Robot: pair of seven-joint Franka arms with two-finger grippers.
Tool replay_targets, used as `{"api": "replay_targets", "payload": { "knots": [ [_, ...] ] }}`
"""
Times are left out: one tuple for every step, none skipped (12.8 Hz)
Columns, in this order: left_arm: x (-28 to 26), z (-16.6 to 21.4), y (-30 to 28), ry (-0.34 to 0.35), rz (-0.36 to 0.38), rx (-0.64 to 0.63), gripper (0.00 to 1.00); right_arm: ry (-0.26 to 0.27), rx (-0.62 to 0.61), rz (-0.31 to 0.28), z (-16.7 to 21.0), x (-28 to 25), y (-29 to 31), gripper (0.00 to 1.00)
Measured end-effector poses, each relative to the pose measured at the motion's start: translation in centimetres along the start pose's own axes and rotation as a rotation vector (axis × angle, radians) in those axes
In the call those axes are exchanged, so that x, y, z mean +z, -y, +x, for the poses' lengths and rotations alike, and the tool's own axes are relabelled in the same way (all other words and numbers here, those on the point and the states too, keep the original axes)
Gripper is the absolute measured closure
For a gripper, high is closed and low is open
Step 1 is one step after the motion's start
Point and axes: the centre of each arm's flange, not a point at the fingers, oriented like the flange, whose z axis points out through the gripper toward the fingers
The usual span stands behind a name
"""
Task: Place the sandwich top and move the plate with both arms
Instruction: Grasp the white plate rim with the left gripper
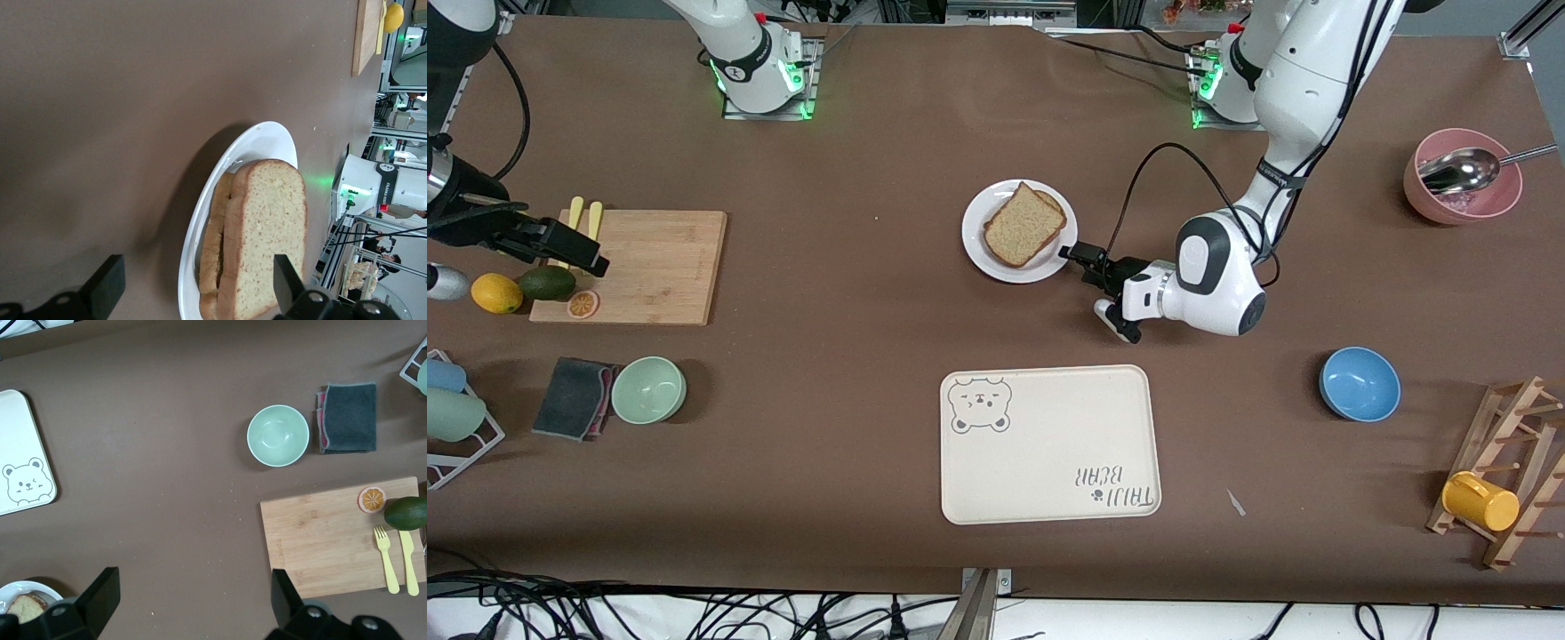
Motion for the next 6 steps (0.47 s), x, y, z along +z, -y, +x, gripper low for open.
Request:
{"api": "replay_targets", "payload": {
  "knots": [
    [0.1,0.0,-0.1,-0.001,0.002,0.010,0.13,-0.001,-0.009,0.001,0.0,0.0,0.2,0.00],
    [0.3,0.0,-0.3,0.002,0.003,0.025,0.13,-0.003,-0.019,0.001,0.0,0.0,0.3,0.00],
    [0.6,0.0,-0.3,0.007,0.005,0.041,0.22,-0.007,-0.022,0.002,0.1,0.1,0.3,0.00],
    [0.9,-0.1,-0.4,0.011,0.005,0.054,0.22,-0.009,-0.023,0.002,0.2,0.2,0.3,0.00],
    [1.1,-0.2,-0.4,0.015,0.006,0.066,0.31,-0.009,-0.026,0.002,0.3,0.4,0.5,0.00],
    [1.3,-0.3,-0.4,0.018,0.007,0.082,0.35,-0.007,-0.028,0.002,0.3,0.5,0.6,0.00]
  ]
}}
